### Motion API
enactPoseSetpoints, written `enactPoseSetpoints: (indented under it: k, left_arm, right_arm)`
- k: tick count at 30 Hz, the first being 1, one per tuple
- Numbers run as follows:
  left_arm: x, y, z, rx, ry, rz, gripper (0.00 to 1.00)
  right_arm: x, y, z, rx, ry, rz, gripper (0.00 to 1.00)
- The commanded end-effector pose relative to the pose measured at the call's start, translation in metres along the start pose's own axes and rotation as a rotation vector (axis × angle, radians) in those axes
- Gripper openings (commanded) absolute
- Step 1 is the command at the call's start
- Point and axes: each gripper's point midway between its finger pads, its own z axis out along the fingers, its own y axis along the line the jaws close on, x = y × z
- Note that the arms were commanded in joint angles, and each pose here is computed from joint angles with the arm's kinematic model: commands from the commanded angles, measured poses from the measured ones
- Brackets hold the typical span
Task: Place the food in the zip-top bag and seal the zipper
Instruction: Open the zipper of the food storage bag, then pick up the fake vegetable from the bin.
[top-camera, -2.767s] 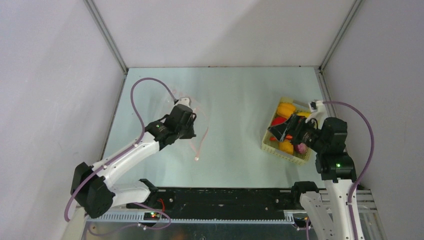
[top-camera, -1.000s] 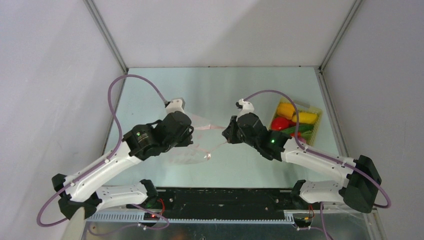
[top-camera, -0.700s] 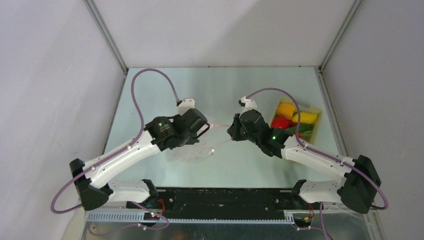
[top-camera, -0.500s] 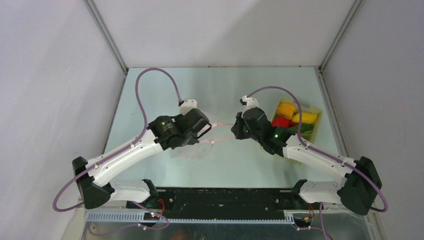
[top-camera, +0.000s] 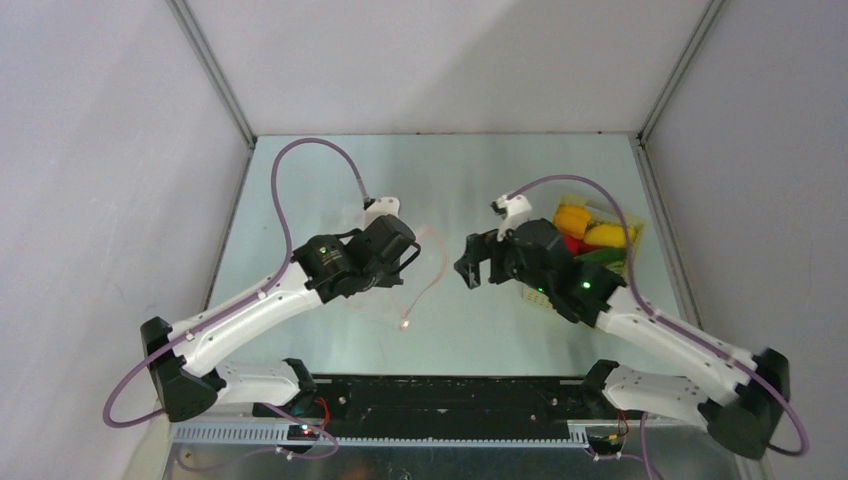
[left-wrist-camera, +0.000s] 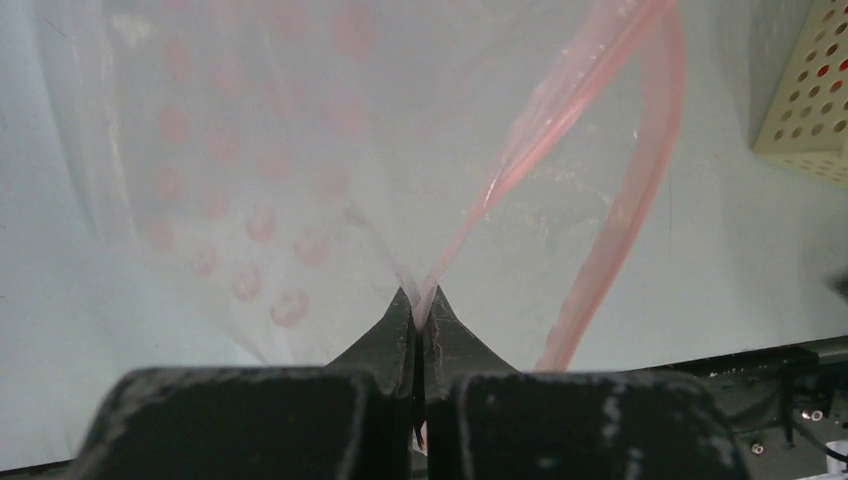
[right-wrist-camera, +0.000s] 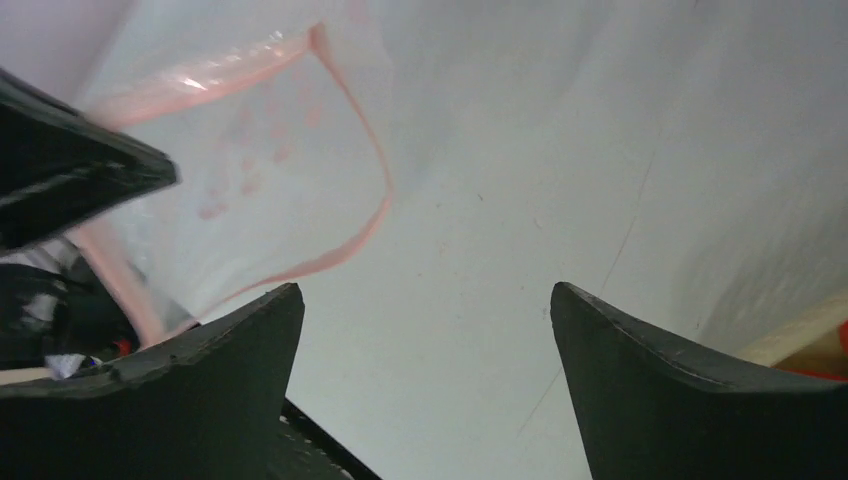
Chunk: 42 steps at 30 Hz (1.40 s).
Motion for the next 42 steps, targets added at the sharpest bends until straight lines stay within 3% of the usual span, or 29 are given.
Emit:
enactPoseSetpoints:
  k: [1,5,11,15,25,36,42]
  left_arm:
    - [-0.037,-0.003,-0.015,0.018,-0.127,-0.050,0.00]
    - [-0.045,-0.003,-0.011,-0.015,-0.133,-0.048,0.00]
    - [-0.045,-0.001,-0.001,-0.072,-0.110,-0.038,0.00]
    - [-0.042,-0.007,0.005,-0.059,-0.094,-0.035,0.00]
    - [-0.042,-0.013,0.019,-0.048,-0.075,-0.031,0.00]
    - [-0.048,-0.022,0.026,-0.010,-0.096,-0.035,0.00]
    - [-0.041,-0.020,0.027,-0.013,-0.081,-0.056,0.00]
  right_arm:
    - [-0.062,-0.008,-0.057,0.019,-0.238,0.107,0.99]
    - [-0.056,-0.059,-0.077,0.175,-0.281,0.272,0.99]
    - [-0.001,-0.163,-0.093,0.595,-0.184,0.573,1.00]
    - [0.036,-0.207,-0.097,0.760,-0.144,0.735,0.99]
    - [0.058,-0.257,-0.074,0.806,-0.288,0.911,0.85]
    - [0.075,-0.286,-0.050,0.883,-0.292,0.977,0.64]
    - [0.089,-0.295,-0.045,0.932,-0.292,1.011,0.57]
